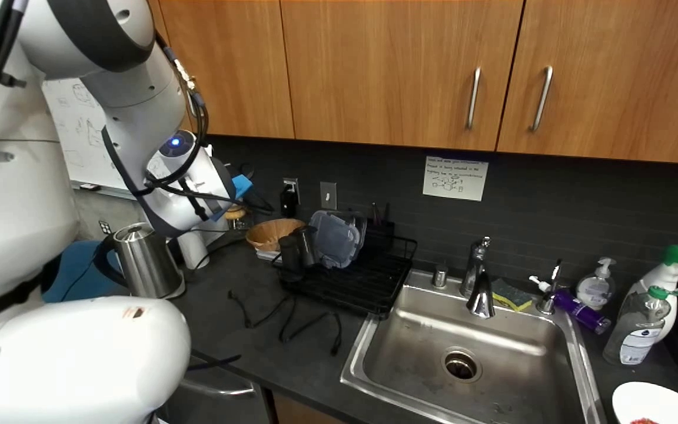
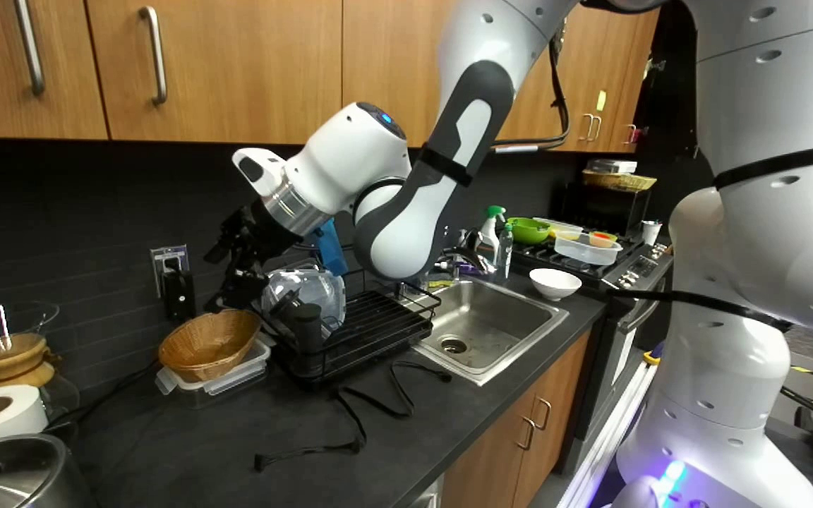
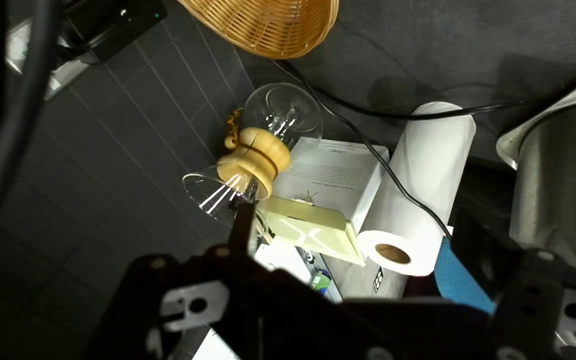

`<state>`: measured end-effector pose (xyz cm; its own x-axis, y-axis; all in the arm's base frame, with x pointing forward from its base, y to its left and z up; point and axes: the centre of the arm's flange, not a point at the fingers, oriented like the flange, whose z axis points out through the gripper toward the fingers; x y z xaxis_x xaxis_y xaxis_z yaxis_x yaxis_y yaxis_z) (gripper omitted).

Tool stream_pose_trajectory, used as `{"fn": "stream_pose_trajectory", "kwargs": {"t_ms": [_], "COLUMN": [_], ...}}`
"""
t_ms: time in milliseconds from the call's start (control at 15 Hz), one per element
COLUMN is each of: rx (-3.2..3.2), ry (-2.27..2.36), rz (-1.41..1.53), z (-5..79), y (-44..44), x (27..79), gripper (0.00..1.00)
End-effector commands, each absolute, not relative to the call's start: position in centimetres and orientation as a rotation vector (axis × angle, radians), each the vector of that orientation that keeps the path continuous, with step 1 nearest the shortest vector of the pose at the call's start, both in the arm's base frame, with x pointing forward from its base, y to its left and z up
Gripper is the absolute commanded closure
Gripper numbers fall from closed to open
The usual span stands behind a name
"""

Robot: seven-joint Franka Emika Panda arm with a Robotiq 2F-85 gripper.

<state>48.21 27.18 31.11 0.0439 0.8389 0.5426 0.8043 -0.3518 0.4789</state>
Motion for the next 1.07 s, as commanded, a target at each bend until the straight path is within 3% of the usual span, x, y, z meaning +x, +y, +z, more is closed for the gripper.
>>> {"fn": "stream_pose_trajectory", "kwargs": {"t_ms": [0, 667, 1000], "rx": [2.239, 2.267, 2.578], "ry": [1.762, 1.748, 1.465], "rz": [1.217, 1.201, 1.03], "z": [31.1, 30.7, 28.5], "y": [27.1, 26.9, 25.9], "x": [48.2, 48.2, 46.4], "gripper": [0.0, 0.0, 0.0]}}
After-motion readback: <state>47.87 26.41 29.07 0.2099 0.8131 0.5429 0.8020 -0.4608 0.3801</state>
